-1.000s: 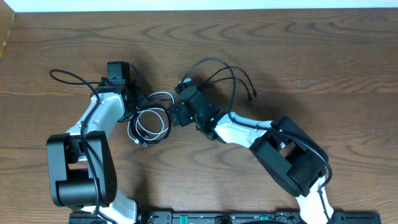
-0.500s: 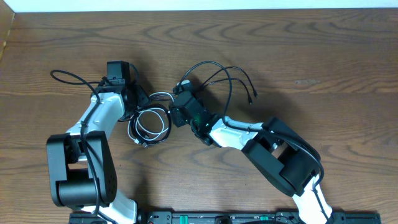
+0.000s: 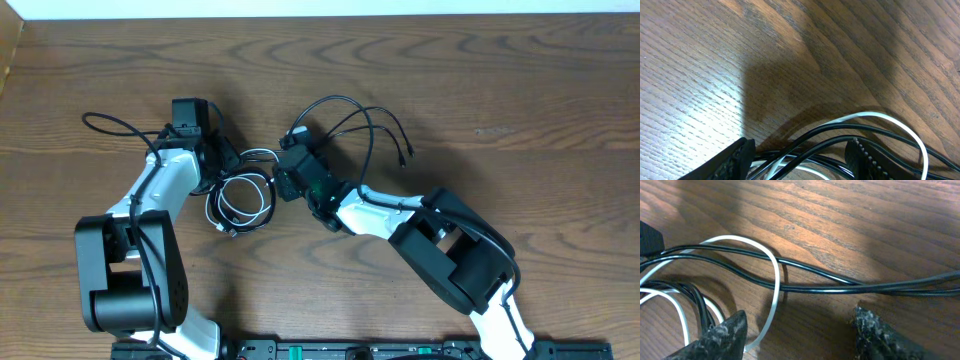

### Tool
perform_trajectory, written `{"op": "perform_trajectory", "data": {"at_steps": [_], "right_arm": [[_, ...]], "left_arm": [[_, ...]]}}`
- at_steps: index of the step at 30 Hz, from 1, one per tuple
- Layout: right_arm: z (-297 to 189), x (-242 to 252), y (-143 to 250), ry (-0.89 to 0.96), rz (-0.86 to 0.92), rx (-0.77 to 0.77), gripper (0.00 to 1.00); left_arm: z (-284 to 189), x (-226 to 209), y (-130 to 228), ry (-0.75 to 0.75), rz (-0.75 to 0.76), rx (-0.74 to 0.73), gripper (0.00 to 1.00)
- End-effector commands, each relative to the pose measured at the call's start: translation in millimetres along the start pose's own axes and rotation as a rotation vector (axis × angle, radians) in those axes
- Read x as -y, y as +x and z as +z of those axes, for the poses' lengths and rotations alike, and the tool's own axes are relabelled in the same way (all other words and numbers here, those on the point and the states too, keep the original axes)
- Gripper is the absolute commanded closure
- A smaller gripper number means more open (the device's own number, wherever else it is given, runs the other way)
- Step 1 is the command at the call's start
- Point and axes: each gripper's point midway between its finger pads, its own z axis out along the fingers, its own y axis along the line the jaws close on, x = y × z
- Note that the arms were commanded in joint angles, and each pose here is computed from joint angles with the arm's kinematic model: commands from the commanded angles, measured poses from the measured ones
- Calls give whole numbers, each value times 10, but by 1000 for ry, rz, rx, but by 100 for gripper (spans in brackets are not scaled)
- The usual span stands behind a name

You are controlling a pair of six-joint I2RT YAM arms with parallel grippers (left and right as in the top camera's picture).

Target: Untangle cables

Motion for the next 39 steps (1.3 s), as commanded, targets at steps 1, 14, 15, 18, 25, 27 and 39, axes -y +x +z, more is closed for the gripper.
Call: {"op": "perform_trajectory", "data": {"at_steps": [1,14,15,18,25,27,39], "right_arm": [[188,360,857,68,13,-211,34],[157,271,925,108,-50,-193,48],[159,261,941,107,-53,-195,48],[177,232,1000,102,-60,-201,48],[188,198,1091,96,-72,-218,43],[198,196,1174,99,-82,-234,41],[-151,699,1205,316,-72,-595,45]], "left_arm": [[25,-17,31,-5,-1,-11,37],[25,-18,32,-5,-1,-11,37],[26,-19,34,-6,-1,-12,37],[26,-19,34,-6,-1,-12,37],[25,-18,32,-5,-1,-11,37],[26,-19,34,-6,-1,-12,37],[25,-18,33,-6,2,-12,37]]}}
